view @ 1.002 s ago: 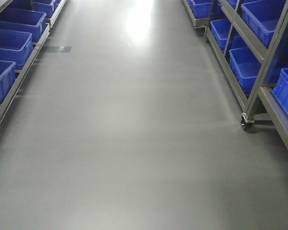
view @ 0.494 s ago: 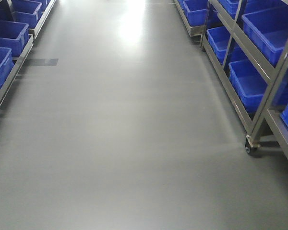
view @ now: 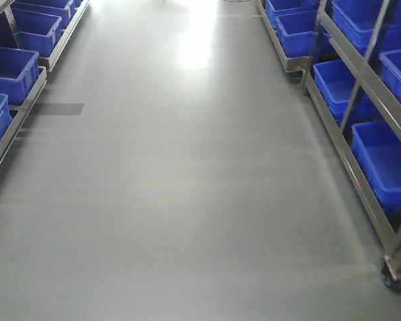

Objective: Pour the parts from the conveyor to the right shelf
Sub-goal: 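Turn into the shelf aisle and drive to the blue bin rack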

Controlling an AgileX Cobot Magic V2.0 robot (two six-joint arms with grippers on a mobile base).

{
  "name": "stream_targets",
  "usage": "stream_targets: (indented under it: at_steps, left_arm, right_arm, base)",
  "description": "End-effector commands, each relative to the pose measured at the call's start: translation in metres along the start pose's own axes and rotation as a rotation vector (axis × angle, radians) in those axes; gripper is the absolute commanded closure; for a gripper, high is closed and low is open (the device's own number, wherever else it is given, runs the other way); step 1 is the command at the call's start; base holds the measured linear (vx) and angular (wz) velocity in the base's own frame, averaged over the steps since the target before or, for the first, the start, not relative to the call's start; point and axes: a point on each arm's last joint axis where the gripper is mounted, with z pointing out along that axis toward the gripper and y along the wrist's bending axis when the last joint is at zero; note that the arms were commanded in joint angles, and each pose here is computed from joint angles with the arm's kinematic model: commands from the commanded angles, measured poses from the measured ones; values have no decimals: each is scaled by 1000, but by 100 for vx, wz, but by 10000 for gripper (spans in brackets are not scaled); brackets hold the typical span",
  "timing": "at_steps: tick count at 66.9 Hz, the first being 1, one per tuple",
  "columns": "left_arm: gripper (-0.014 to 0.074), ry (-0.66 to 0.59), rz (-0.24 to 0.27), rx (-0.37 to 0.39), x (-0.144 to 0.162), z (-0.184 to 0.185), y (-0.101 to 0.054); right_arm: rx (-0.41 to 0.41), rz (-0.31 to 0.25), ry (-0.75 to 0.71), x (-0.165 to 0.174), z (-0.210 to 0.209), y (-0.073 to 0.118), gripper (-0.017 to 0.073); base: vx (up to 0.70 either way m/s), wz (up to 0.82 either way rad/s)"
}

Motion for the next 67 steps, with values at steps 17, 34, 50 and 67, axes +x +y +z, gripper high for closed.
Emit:
stream_targets:
  at_steps: [17,34,50,67]
  left_arm:
    - [600,-110,-14,10,-14,-2,-1]
    - [600,-110,-14,10,-14,-2,-1]
    - [600,-110,-14,10,-14,-2,-1]
    - [600,-110,-14,10,-14,-2,-1]
  right_arm:
    - [1,-22,-89,-15,-1,0,564]
    - [1,-22,-89,-15,-1,0,564]
    - [1,-22,-89,-15,-1,0,564]
    - [1,-22,-89,-15,-1,0,564]
  base:
    - [67,9]
    - [68,-1]
    - [69,-9]
    - [67,-7]
